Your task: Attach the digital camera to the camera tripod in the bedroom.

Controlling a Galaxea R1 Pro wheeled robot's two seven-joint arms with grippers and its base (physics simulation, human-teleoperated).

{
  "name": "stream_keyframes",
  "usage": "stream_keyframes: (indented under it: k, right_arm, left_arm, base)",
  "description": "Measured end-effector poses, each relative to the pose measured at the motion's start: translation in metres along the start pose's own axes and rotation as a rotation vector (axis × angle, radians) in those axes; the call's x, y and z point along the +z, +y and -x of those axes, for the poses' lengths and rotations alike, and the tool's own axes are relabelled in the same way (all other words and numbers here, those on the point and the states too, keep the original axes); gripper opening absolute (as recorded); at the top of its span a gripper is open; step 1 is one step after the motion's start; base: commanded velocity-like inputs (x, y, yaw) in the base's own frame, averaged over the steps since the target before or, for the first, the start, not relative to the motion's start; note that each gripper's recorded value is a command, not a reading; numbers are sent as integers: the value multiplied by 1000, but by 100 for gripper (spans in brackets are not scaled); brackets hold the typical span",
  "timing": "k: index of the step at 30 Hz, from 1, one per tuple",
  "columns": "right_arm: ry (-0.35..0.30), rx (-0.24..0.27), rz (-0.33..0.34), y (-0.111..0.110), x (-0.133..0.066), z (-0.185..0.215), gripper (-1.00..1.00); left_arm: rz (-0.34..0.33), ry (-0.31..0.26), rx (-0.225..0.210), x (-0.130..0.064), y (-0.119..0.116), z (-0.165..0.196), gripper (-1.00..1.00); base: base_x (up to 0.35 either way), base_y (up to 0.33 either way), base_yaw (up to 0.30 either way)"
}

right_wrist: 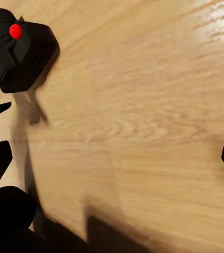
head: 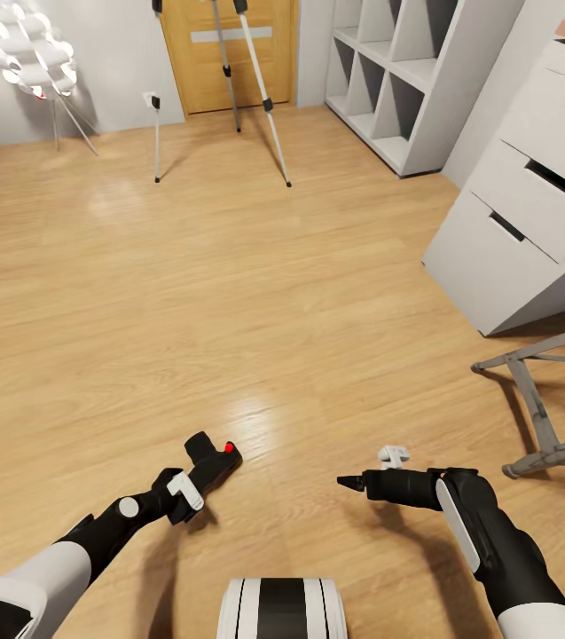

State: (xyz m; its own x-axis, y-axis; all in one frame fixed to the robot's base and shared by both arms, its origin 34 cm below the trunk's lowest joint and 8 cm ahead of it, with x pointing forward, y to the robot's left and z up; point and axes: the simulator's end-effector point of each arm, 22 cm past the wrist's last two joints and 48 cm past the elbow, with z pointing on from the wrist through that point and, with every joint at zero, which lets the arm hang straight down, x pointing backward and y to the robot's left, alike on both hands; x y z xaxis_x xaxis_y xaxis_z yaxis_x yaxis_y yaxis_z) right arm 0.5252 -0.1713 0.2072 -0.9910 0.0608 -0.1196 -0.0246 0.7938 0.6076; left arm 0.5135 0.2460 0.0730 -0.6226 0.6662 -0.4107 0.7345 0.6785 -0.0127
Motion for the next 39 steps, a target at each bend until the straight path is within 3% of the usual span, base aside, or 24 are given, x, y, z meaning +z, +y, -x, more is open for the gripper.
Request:
stream_keyframes:
  k: [16, 39]
  right_arm:
    - [-3, 0, 0, 0, -1, 1, 100]
    - [-11, -6, -4, 0, -2, 3, 100]
  left_arm:
    - [36, -6, 8, 0, 8, 4, 100]
    - [38, -1, 13, -2, 10, 2, 100]
  base:
    - [0, 0, -51]
    - [0, 0, -19]
